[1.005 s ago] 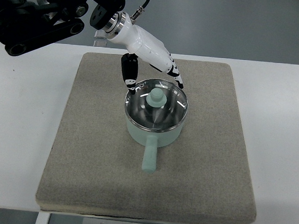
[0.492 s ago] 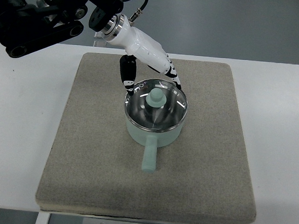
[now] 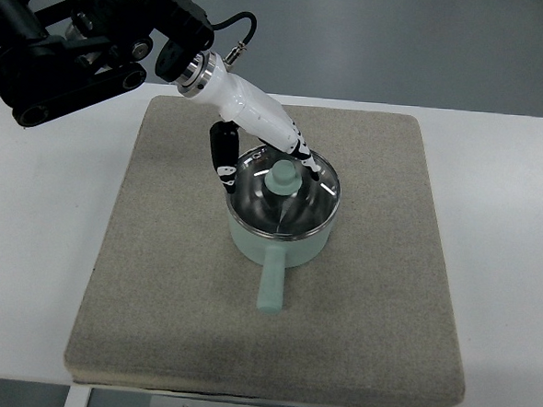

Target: Place lid left of pot with left hand

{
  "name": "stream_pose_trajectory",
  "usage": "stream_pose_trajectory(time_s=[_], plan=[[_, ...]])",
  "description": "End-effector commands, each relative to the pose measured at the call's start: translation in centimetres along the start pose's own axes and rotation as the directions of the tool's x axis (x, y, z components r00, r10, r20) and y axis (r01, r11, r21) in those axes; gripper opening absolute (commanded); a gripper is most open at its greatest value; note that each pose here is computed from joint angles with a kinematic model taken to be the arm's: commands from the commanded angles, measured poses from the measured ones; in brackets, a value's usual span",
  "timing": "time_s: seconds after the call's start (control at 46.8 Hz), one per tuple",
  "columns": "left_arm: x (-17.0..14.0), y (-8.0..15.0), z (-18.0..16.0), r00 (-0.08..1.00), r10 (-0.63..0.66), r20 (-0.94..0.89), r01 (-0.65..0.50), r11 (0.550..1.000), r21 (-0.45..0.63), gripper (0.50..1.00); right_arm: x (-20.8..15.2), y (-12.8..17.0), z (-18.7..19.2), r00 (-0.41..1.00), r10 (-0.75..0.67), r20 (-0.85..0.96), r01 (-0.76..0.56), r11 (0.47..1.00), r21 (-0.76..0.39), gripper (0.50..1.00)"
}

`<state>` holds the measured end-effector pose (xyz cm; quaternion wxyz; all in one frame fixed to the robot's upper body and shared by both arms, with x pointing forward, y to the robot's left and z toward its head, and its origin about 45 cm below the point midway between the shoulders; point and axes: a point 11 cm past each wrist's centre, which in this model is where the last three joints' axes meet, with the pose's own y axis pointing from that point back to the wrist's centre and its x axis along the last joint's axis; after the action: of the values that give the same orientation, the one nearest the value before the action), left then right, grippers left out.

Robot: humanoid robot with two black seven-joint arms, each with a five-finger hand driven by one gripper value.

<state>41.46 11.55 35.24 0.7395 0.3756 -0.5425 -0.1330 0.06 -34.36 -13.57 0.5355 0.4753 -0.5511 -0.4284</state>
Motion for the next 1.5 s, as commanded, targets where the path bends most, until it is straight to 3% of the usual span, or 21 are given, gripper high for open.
stream_pose_trajectory(time_s=[0.0,0.641,1.475], plan=[[-0.1,0.0,0.0,1.000,-0.001,-0.001,0.001,1.000,-0.001,0.992,0.0,0.0,0.0,1.000,0.000,0.001,0.000,1.000,0.000,0.921],[1.5,0.8,-0.5,0.989,0.143,0.029,-0.143,0.990,-0.004,0.992,0.0,0.0,0.0,1.000,0.000,-0.001,0.000,1.000,0.000,0.921],[2.1,0.7,0.0,0.991,0.116,0.062,-0.117,0.993,0.000,0.992,0.0,0.0,0.0,1.000,0.000,0.001,0.000,1.000,0.000,0.921]])
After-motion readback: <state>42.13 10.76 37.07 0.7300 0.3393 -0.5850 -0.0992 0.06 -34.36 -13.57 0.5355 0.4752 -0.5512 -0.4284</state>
